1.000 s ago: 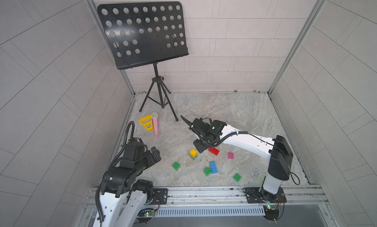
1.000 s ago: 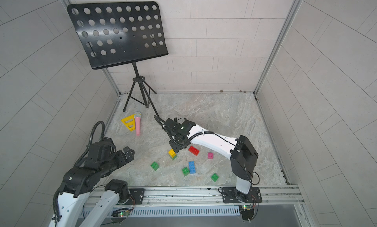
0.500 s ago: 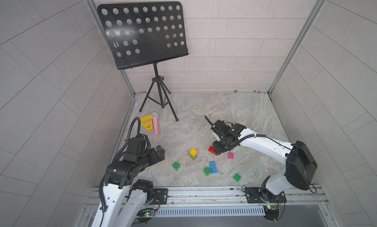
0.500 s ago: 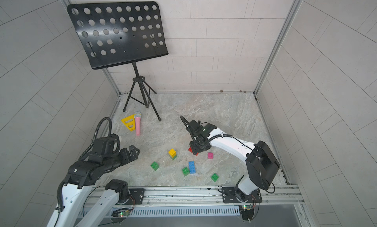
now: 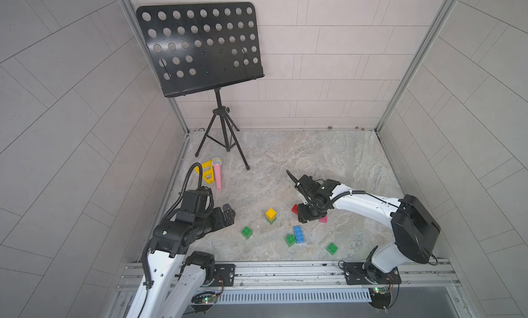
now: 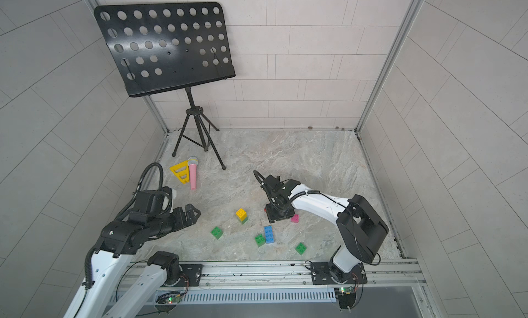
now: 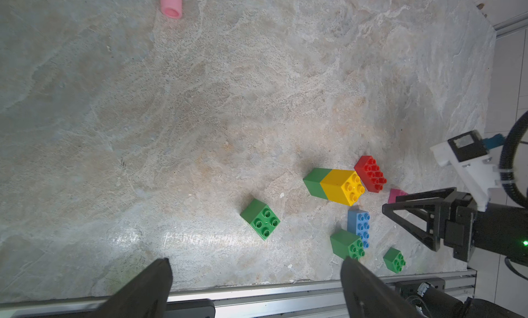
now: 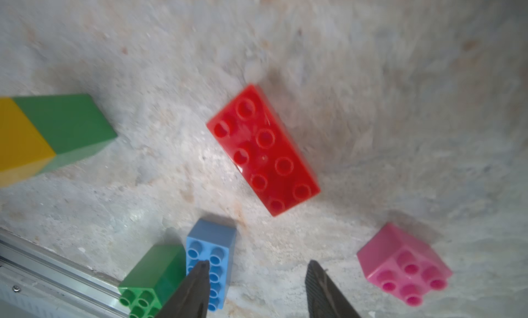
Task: Assemble the letter r with lego
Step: Pick up the lego brick from the center of the board.
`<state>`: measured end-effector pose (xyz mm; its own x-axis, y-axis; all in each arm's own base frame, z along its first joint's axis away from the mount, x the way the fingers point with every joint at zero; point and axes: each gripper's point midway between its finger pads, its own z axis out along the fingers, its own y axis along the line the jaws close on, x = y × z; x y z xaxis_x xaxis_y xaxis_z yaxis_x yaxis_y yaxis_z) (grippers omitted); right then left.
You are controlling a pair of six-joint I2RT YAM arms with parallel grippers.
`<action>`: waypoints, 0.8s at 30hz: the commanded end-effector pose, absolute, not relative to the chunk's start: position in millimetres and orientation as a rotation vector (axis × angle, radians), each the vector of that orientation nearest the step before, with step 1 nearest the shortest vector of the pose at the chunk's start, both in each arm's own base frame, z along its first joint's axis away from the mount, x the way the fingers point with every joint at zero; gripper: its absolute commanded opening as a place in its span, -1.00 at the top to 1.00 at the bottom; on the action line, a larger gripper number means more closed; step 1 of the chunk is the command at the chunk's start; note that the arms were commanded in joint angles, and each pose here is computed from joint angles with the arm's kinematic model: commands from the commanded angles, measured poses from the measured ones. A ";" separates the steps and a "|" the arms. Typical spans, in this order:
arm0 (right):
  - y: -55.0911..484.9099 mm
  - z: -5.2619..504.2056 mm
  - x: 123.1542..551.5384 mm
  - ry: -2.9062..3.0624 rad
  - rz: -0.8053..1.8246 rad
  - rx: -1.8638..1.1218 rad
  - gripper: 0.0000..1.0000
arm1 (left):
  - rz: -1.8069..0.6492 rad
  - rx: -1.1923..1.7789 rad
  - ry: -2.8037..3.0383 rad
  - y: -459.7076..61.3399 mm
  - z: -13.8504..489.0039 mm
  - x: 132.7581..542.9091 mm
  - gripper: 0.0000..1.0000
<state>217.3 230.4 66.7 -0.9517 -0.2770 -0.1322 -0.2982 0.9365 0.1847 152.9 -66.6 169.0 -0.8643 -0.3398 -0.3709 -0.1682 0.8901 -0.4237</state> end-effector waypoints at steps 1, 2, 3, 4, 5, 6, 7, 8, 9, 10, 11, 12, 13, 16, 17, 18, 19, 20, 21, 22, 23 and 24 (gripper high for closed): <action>228.1 75.9 239.4 2.912 0.160 -0.641 -0.17 | -0.523 -0.339 2.625 -67.6 165.5 153.3 -1.00; 229.3 76.2 242.4 2.906 0.140 -0.685 -0.18 | -0.525 -0.339 2.628 -68.0 165.1 153.2 -1.00; 230.1 76.2 245.5 2.901 0.117 -0.732 -0.18 | -0.524 -0.341 2.630 -67.7 164.4 153.3 -1.00; 230.1 74.4 247.1 2.905 0.092 -0.774 -0.19 | -0.526 -0.339 2.632 -68.1 164.3 153.2 -1.00; 230.5 73.1 249.0 2.907 0.072 -0.804 -0.19 | -0.525 -0.338 2.632 -68.2 164.3 153.2 -1.00; 230.1 70.6 250.1 2.912 0.050 -0.835 -0.19 | -0.524 -0.338 2.635 -68.1 163.6 153.1 -1.00; 230.0 67.7 251.1 2.915 0.034 -0.861 -0.20 | -0.525 -0.339 2.636 -68.2 163.4 152.7 -1.00; 229.2 64.8 251.4 2.922 0.018 -0.877 -0.20 | -0.525 -0.340 2.636 -68.1 163.5 152.8 -1.00; 228.1 61.4 251.5 2.928 -0.001 -0.896 -0.19 | -0.523 -0.341 2.638 -68.0 162.8 152.7 -1.00; 227.0 58.2 251.3 2.935 -0.016 -0.910 -0.20 | -0.523 -0.341 2.638 -68.0 162.9 152.7 -1.00; 225.7 54.3 250.7 2.943 -0.025 -0.922 -0.20 | -0.525 -0.338 2.639 -68.4 162.8 152.3 -1.00; 224.9 50.4 249.9 2.951 -0.034 -0.933 -0.20 | -0.527 -0.338 2.639 -68.6 162.8 152.5 -1.00; 224.6 46.5 248.9 2.959 -0.038 -0.946 -0.20 | -0.529 -0.335 2.642 -69.0 162.3 152.3 -1.00; 223.6 37.1 248.7 2.973 -0.063 -0.968 -0.20 | -0.529 -0.334 2.652 -69.4 160.9 152.4 -1.00; 223.4 35.0 249.5 2.974 -0.065 -0.972 -0.19 | -0.528 -0.334 2.654 -69.5 160.7 152.7 -1.00; 224.1 33.3 250.5 2.973 -0.070 -0.972 -0.19 | -0.530 -0.334 2.658 -69.9 160.2 152.6 -1.00; 224.6 31.5 251.1 2.974 -0.072 -0.976 -0.18 | -0.532 -0.335 2.662 -70.2 159.7 152.5 -1.00; 225.3 29.6 251.8 2.976 -0.074 -0.982 -0.17 | -0.531 -0.335 2.662 -70.2 159.8 152.9 -1.00; 226.1 28.1 252.8 2.978 -0.076 -0.981 -0.16 | -0.532 -0.335 2.664 -70.4 159.4 152.9 -1.00; 226.8 27.1 253.7 2.978 -0.074 -0.985 -0.14 | -0.529 -0.336 2.666 -70.2 159.0 153.0 -1.00; 227.7 26.4 254.5 2.978 -0.074 -0.985 -0.14 | -0.529 -0.337 2.670 -70.3 158.3 152.7 -1.00; 228.3 26.1 255.4 2.978 -0.074 -0.984 -0.12 | -0.528 -0.338 2.670 -70.1 158.1 153.0 -1.00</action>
